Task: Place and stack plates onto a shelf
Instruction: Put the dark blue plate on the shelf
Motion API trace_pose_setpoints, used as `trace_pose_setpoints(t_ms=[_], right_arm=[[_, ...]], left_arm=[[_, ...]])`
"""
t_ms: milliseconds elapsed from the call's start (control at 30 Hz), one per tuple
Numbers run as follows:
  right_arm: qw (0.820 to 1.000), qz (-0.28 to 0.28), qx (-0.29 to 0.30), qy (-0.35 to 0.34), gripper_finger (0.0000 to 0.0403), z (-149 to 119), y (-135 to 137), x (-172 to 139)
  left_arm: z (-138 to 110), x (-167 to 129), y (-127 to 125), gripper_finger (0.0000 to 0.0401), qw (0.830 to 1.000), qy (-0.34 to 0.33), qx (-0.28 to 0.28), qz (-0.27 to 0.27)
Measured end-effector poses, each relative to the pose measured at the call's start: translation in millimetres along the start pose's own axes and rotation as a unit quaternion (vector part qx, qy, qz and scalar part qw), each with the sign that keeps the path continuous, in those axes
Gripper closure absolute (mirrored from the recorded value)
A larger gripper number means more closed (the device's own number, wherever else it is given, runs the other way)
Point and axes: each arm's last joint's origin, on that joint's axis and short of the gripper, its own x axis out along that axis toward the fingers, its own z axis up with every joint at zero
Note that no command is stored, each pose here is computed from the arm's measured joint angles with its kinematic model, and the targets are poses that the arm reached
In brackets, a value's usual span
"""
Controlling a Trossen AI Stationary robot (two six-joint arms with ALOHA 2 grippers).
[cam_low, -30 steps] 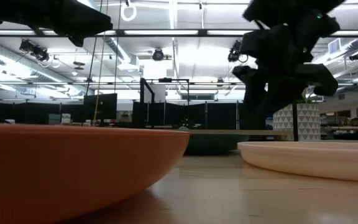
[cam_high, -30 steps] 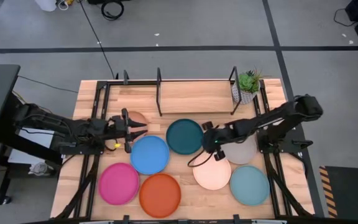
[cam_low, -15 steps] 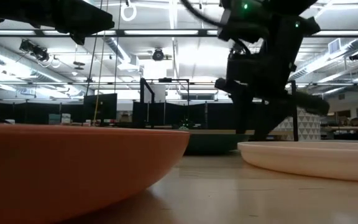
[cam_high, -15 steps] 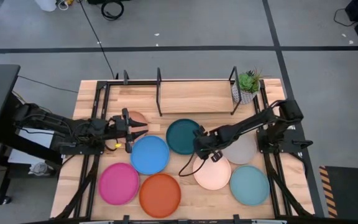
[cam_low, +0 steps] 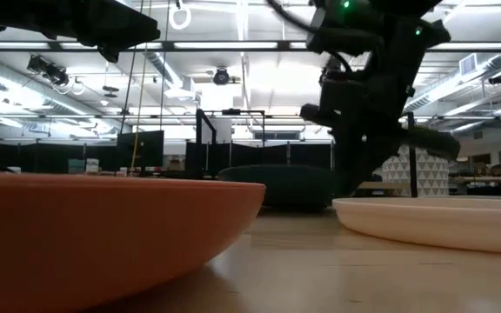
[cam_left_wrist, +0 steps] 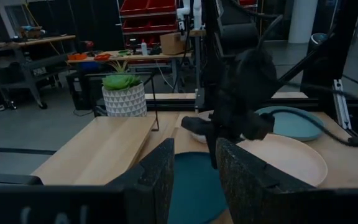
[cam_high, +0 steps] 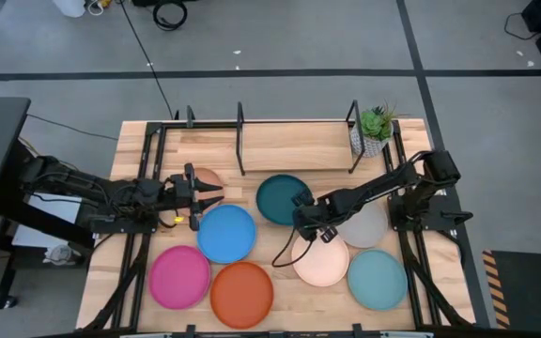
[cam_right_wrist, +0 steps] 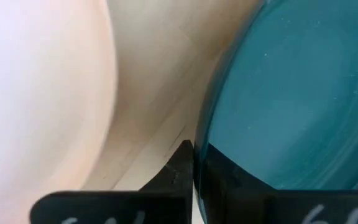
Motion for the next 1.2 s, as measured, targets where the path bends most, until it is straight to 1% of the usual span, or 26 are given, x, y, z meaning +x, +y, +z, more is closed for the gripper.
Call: trace_pose_setpoints(t_ms=[100,167,267,300,400,500,633,800,867,1033,1100,1200], right_arm=[[1.000,0.022,-0.005,-0.014,0.0386,0,2,-15],[0.999,0.034,0.003,-0.035,0.0377,2,1,-29],[0.998,0.027,0.016,-0.063,0.0374,2,-2,-52],[0.997,0.018,0.018,-0.068,0.0375,2,-4,-60],[0.997,-0.032,0.037,-0.061,0.0382,-5,-8,-76],[0.994,-0.079,0.074,-0.025,0.0381,-17,-18,-83],[0.982,-0.116,0.144,0.031,0.0372,-36,-35,-80],[0.965,-0.108,0.222,0.093,0.0371,-59,-54,-61],[0.956,-0.107,0.244,0.124,0.0372,-68,-61,-50],[0.926,-0.138,0.287,0.204,0.0372,-89,-76,-27],[0.916,-0.134,0.307,0.220,0.0372,-97,-81,-21],[0.908,-0.115,0.332,0.228,0.0372,-107,-86,-15]], left_arm=[[0,0,0,0.0273,1.000,0.000,0.000,0.000],[0,0,0,0.0273,1.000,0.000,0.000,0.000],[0,0,0,0.0273,1.000,0.000,0.000,0.000],[0,0,0,0.0273,1.000,0.000,0.000,0.000],[0,0,0,0.0273,1.000,0.000,0.000,0.000],[0,0,0,0.0273,1.000,0.000,0.000,0.000],[0,0,0,0.0273,1.000,0.000,-0.001,0.000],[0,0,0,0.0273,1.000,0.000,-0.001,0.000],[0,0,0,0.0273,1.000,0.000,0.000,0.000],[0,0,0,0.0273,1.000,0.002,-0.002,0.000],[0,0,0,0.0273,1.000,0.002,-0.003,0.000],[0,0,0,0.0273,1.000,0.003,-0.003,0.000]])
